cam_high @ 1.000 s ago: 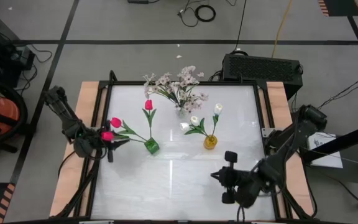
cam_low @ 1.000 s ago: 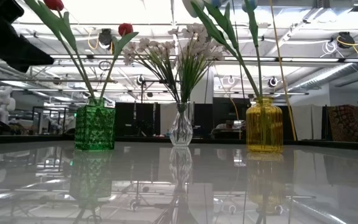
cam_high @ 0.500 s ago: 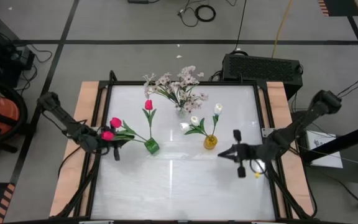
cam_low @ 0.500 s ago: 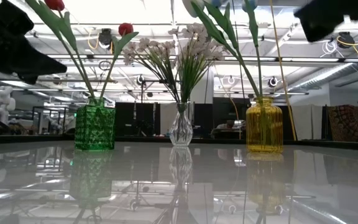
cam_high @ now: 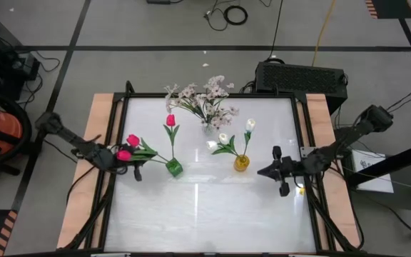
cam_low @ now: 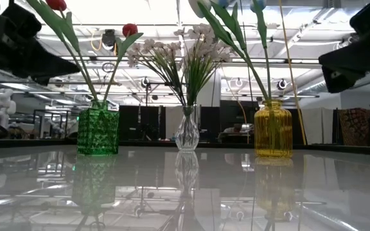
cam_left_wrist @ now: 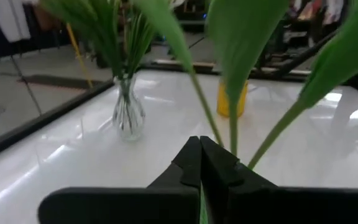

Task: Sort flowers into vase by color
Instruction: Return to Home Position

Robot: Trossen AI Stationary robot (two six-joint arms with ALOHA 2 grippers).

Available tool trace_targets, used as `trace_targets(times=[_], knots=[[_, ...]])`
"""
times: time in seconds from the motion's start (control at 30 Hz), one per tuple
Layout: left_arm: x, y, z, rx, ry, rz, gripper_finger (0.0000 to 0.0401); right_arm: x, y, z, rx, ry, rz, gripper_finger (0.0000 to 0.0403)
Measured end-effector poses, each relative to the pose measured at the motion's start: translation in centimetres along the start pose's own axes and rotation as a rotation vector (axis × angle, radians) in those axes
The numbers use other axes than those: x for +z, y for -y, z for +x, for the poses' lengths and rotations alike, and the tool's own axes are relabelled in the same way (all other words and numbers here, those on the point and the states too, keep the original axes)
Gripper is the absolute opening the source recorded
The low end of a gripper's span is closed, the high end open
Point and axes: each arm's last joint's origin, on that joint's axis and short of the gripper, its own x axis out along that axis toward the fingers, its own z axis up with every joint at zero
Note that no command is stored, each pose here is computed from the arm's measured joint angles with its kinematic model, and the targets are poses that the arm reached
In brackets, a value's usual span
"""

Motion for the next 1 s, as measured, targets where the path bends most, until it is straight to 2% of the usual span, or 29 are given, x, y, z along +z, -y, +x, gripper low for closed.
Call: trace_targets(times=[0.27, 0.5, 0.67, 1.0], knots=[[1.1, -0.9, 0.7, -0.011, 0.078, 0.074, 0.0001, 0.4, 0.7, 0.3, -0.011, 0.013, -0.007, 0.0000], [1.2, -1.9, 1.4, -0.051, 0.083, 0.071, 0.0001, 0.7, 1.9, 0.7, -0.059, 0.024, -0.033, 0.0000], [1.3, -2.5, 1.6, -0.013, 0.082, 0.100, 0.0001, 0.9, 2.4, 0.8, -0.059, 0.035, -0.053, 0.0000], [1.2, -3.0, 1.9, -0.127, 0.071, 0.099, 0.0001, 1.4, 3.5, 0.8, -0.052, 0.060, -0.060, 0.0000]])
